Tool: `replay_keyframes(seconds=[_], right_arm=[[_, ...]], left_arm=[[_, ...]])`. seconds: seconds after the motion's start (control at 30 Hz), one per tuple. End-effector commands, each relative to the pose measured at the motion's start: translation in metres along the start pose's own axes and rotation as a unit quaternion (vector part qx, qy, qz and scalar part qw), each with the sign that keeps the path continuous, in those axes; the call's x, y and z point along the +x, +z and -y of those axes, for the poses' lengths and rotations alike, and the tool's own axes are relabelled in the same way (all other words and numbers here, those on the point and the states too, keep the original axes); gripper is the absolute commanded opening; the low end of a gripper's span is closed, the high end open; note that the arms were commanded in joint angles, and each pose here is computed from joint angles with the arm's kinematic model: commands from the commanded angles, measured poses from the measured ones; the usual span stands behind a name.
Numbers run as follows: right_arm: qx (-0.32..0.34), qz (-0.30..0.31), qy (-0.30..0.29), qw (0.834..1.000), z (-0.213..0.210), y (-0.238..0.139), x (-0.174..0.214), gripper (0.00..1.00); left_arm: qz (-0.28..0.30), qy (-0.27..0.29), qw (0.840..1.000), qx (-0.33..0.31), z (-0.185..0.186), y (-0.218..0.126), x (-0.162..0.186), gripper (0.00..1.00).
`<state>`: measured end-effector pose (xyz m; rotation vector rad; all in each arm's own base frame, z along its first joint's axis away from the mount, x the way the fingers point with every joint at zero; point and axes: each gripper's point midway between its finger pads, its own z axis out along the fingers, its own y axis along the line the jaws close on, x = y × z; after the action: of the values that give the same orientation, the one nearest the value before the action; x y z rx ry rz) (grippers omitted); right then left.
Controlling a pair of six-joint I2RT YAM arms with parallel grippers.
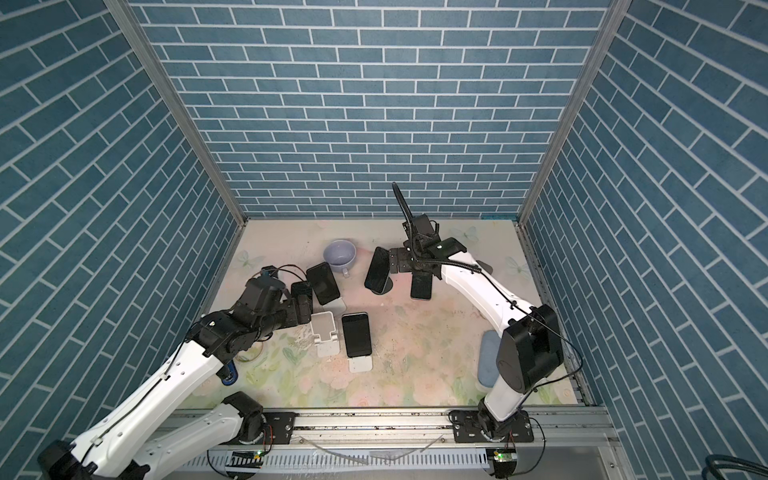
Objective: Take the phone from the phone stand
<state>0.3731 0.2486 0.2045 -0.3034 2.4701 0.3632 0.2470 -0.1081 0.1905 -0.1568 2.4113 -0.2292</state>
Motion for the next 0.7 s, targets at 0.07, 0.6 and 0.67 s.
replay_keyframes(seconds=[0.07, 0.6, 0.67], right_arm=[[0.020, -0.003, -0.019, 1.000, 0.007, -0.007, 0.006, 0.96], [0.026, -0.003, -0.028, 0.999, 0.014, -0.006, 0.018, 0.96], [0.027, -0.004, -0.028, 0.999, 0.015, -0.004, 0.020, 0.96]], left_arm=[[0.018, -0.001, 0.999, -0.038, 0.009, 0.003, -0.003, 1.00], [-0.017, 0.010, 0.998, -0.060, 0.038, 0.046, 0.024, 1.00], [-0.022, 0.009, 0.998, -0.062, 0.038, 0.050, 0.028, 0.99]])
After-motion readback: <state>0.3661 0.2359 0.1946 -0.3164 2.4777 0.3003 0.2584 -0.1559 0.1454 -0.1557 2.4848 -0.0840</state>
